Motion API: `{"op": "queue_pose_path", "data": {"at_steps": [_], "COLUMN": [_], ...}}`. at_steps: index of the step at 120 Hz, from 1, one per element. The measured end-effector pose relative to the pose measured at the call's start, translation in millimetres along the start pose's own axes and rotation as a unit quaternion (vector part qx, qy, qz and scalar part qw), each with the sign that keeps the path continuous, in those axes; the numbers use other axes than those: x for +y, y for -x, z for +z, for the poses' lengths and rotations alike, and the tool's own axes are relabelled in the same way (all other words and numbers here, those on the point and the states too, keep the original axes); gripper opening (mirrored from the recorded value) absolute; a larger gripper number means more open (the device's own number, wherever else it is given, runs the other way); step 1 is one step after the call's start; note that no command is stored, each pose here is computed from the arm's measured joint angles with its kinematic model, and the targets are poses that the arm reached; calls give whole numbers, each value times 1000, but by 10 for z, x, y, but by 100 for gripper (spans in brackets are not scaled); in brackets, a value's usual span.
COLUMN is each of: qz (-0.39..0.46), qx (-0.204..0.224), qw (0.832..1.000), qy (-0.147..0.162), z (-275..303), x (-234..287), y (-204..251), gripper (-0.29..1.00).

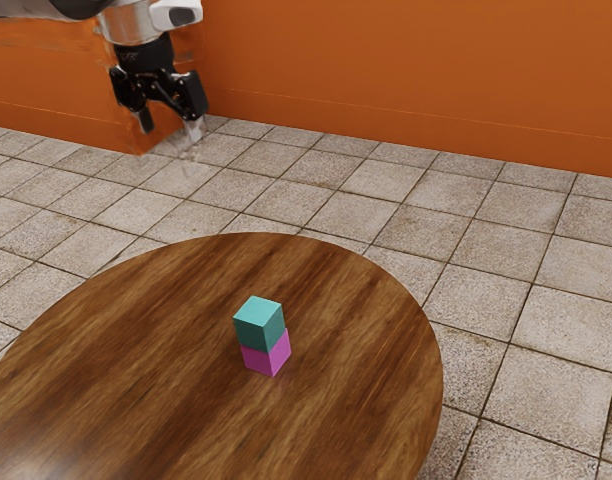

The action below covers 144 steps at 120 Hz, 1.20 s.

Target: Pick up the blue block with one arm, and put the blue block on the table with one arm

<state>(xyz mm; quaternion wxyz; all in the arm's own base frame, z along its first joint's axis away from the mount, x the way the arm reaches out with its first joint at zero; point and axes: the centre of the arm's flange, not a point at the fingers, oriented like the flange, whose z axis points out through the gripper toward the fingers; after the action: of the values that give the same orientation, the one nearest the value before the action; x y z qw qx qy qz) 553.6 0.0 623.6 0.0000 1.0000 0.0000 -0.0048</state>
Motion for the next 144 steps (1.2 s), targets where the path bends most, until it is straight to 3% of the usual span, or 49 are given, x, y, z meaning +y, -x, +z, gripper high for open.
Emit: {"op": "queue_pose_path", "data": {"at_steps": [2, 9, 19, 25, 44, 52, 56, 62, 75, 83, 115, 144], "qz": [0, -20, -147, -186, -172, -150, -142, -135, -128, -128, -97, -101], "qx": [0, 71, 87, 84, 81, 174, 193, 165, 63, 33, 2, -15], "qw": [1000, 997, 985, 979, 982, 973, 970, 976, 988, 989, 994, 995], "qy": [0, -4, -19, -21, -14, -20, -28, -37, -65, -69, -41, -15], "z": [0, -727, -999, -1037, -1126, -2113, -2326, -2133, -1109, -655, 628, 1189], "x": [0, -190, -1621, -2063, -1965, -1715, -1635, -1587, -1602, -1722, -1664, -1548], "y": [-1, -203, 22, 189, 239, 930, 1139, 989, 38, -261, -1089, -1277], "gripper": [70, 69, 68, 68, 68, 68, 68, 68, 68, 68, 68, 68]}}
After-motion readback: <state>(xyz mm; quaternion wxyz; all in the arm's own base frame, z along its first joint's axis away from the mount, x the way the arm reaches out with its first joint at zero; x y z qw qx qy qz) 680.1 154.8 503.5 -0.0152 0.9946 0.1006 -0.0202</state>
